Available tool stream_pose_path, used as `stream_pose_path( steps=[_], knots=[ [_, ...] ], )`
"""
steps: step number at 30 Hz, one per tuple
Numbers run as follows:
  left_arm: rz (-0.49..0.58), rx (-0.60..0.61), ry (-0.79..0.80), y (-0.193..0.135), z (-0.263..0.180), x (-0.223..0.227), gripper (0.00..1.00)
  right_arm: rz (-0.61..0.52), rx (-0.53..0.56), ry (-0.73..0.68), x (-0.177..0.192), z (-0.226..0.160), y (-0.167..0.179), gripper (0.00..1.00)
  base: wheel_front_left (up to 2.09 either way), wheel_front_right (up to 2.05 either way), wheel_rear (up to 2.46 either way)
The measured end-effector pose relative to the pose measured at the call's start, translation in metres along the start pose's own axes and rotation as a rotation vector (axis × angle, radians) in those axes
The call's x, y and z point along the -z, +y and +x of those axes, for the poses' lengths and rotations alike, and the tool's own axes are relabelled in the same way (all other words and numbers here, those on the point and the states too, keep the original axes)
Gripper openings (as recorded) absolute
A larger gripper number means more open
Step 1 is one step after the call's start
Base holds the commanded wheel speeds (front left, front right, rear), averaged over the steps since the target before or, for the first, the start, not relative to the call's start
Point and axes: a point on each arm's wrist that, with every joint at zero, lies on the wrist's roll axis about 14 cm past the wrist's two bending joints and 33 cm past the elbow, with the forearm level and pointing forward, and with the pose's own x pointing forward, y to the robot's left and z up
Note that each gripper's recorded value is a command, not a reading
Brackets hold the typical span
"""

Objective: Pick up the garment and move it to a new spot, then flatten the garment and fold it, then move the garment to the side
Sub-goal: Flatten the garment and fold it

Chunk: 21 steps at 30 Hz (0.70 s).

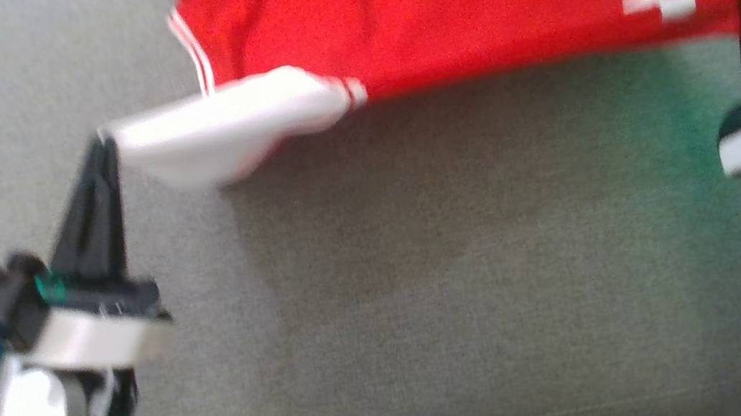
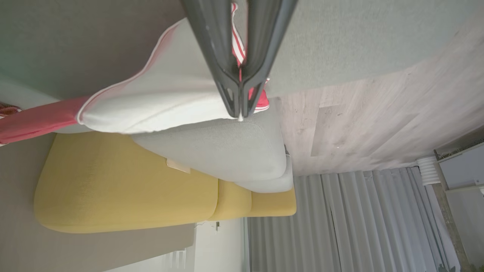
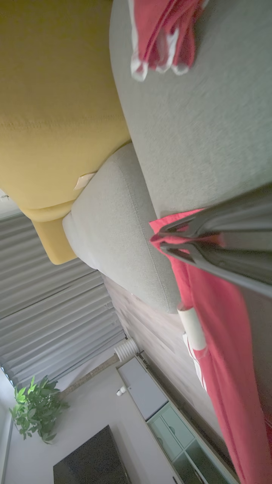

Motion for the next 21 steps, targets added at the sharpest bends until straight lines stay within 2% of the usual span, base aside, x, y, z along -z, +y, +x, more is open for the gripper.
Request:
stream_pose_path(
  steps=[10,16,21],
  knots=[
    [-0.046,-0.069,0.077,-0.016,-0.080,0.006,0.00,0.062,0.075,-0.001,0.007,-0.079,-0.010,0.00,0.00,0.00,0.00],
    [-0.062,-0.084,0.087,-0.023,-0.090,0.008,0.00,0.093,0.117,0.036,0.025,-0.104,-0.014,0.00,0.00,0.00,0.00],
    [-0.075,-0.090,0.095,-0.025,-0.087,0.013,0.00,0.069,0.129,0.069,0.034,-0.105,-0.017,0.00,0.00,0.00,0.00]
  ],
)
